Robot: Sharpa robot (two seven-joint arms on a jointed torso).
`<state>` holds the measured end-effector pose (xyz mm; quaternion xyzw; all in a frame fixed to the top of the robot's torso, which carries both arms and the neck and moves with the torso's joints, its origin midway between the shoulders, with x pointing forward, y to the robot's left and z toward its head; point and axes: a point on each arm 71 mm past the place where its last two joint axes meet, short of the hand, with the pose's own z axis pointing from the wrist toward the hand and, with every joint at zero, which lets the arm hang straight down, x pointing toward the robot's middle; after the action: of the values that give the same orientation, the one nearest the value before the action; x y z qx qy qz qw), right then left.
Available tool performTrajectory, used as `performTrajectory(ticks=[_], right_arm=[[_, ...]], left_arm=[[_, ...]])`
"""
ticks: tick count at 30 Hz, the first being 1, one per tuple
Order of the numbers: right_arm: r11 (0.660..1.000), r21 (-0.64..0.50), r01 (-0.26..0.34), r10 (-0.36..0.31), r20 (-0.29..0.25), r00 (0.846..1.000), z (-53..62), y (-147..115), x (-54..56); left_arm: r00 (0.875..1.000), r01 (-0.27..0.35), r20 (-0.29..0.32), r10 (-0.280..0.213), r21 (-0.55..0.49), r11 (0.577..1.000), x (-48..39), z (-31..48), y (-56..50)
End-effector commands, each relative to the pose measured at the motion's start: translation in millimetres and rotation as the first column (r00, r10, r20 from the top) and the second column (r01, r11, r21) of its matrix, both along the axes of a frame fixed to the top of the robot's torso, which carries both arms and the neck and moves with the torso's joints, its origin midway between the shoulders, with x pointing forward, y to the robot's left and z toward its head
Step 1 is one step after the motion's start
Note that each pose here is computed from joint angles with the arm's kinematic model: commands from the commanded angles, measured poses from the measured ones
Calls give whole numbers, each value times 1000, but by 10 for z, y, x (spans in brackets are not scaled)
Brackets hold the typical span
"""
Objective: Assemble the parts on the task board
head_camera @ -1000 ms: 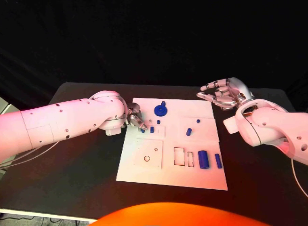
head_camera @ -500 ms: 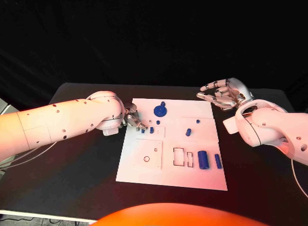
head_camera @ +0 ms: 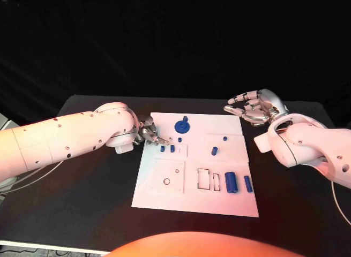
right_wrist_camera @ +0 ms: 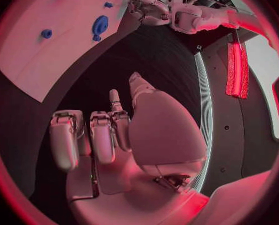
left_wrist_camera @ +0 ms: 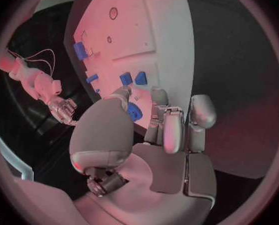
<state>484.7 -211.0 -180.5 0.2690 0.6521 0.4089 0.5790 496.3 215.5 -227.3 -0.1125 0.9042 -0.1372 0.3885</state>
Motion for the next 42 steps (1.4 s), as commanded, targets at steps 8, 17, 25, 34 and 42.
performTrajectory(ticks=[8, 17, 25, 34, 42], right_arm=[[1000, -5, -11, 12, 14, 1000, 8, -8, -7], [1000, -8, -9, 10, 16, 1000, 7, -40, -7], [1000, -15, -12, 13, 21, 1000, 3, -45, -7], [1000, -18, -16, 16, 23, 1000, -1, -37, -9], [1000, -18, -17, 17, 25, 1000, -2, -28, -8]], left_arm=[[985, 24, 172, 30, -302, 953, 59, 171, -124], [833, 310, 538, -132, -256, 916, 30, 299, -336], [762, 425, 579, -289, -112, 898, -20, 183, -519], [771, 446, 504, -390, 9, 895, -3, 50, -625], [793, 440, 440, -422, 66, 896, 13, -16, -663]])
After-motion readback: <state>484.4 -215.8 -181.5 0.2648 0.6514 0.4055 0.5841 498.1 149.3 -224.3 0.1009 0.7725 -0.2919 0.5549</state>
